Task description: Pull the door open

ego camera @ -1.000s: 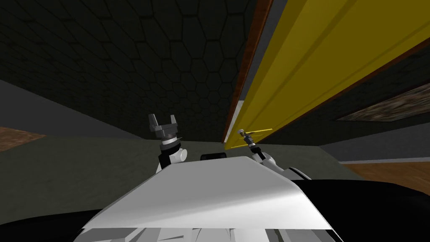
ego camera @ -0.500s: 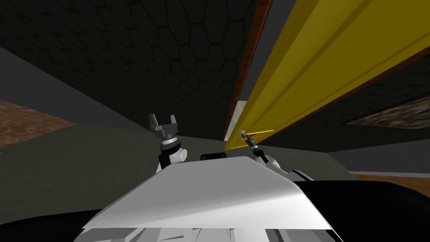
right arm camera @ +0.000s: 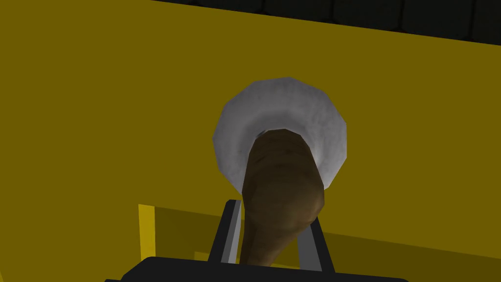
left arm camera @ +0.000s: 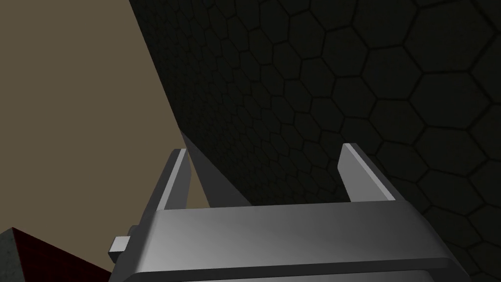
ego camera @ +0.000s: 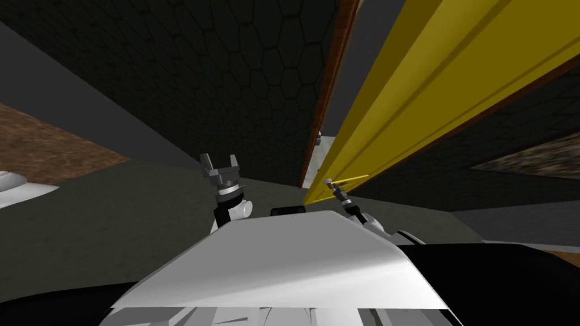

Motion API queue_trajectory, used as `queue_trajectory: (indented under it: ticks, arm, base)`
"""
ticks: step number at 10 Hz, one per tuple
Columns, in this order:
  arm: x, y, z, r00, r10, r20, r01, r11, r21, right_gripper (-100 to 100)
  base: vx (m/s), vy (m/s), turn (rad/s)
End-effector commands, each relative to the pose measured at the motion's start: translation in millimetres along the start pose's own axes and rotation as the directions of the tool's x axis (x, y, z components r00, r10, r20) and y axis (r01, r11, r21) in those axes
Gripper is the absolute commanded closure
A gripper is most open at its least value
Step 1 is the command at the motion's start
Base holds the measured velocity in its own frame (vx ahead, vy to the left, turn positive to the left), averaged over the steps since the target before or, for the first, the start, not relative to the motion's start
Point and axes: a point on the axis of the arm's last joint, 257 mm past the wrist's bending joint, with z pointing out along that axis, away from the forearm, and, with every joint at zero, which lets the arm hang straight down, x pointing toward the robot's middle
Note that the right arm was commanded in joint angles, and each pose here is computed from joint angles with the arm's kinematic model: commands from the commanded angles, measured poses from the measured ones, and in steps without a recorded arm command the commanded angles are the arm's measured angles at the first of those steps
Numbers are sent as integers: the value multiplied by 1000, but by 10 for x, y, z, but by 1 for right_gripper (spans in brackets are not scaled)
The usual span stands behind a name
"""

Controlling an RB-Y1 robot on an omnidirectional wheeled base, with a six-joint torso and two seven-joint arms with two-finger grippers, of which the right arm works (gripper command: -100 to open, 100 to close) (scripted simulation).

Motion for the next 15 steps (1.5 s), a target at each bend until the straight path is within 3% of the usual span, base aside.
queue_trajectory:
  ticks: [1, 9, 15]
  arm:
    - [-11, 6, -31, 1000, -2, -4, 2, 1000, -1, 100]
    - [-60, 41, -175, 1000, -9, -22, 9, 1000, -6, 100]
    - [-55, 16, 103, 999, -16, 36, 16, 1000, -8, 100]
  base:
    - [-149, -60, 185]
    - [-224, -93, 171]
    - [-186, -81, 175]
